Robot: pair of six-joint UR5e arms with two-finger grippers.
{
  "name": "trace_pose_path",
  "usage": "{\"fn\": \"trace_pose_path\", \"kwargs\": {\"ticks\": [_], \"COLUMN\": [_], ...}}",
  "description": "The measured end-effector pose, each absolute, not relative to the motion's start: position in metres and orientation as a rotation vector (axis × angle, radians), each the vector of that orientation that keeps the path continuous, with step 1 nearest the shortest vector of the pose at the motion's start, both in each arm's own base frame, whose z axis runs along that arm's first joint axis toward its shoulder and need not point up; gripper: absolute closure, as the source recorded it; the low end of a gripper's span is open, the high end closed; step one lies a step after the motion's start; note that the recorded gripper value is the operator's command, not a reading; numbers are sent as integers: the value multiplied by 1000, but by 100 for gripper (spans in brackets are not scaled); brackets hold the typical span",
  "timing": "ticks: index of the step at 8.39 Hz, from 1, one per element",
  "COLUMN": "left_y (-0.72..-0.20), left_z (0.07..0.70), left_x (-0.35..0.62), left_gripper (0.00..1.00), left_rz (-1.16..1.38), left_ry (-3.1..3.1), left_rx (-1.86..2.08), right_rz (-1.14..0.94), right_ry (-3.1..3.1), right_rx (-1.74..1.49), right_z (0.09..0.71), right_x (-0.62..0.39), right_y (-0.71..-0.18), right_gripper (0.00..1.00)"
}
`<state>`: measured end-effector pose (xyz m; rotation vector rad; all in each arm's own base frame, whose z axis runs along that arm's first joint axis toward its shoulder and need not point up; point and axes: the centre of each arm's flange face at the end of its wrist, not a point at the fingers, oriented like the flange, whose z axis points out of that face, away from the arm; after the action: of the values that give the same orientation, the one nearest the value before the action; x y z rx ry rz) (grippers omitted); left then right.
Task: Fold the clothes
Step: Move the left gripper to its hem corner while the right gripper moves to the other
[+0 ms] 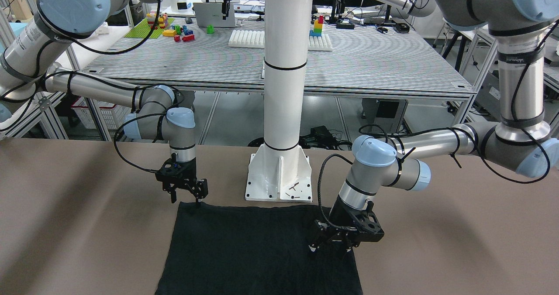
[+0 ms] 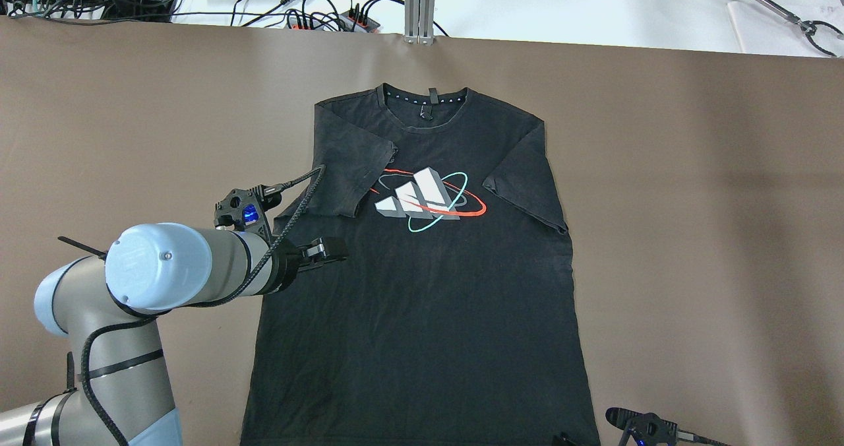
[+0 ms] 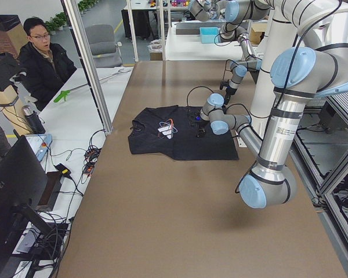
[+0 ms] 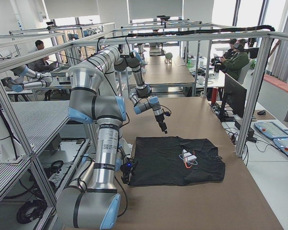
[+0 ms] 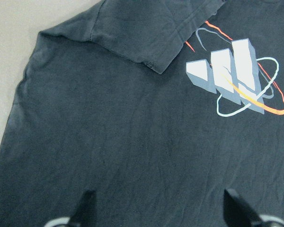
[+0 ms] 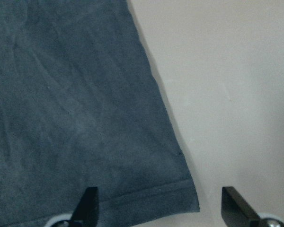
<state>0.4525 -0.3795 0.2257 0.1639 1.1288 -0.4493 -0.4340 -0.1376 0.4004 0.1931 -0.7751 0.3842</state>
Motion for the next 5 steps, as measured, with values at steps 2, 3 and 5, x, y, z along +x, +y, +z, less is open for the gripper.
{"fn": "trace_pose_path", "kwargs": {"ticks": [2, 3, 5], "left_y": [-376, -375, -375], "left_z": [224, 224, 224], "left_x": [455, 456, 456], "left_gripper": [6, 6, 6], "left_rz": [-450, -449, -449], "left_ry": [1132, 1133, 1133], "left_rx": [161, 161, 161], "right_rz": [416, 427, 435], "right_ry": [-756, -754, -756], "right_rx": [182, 177, 173], "right_z": [413, 415, 415], "right_x": [-440, -441, -442], "right_y": [-131, -131, -130], "right_gripper": [45, 67, 100]}}
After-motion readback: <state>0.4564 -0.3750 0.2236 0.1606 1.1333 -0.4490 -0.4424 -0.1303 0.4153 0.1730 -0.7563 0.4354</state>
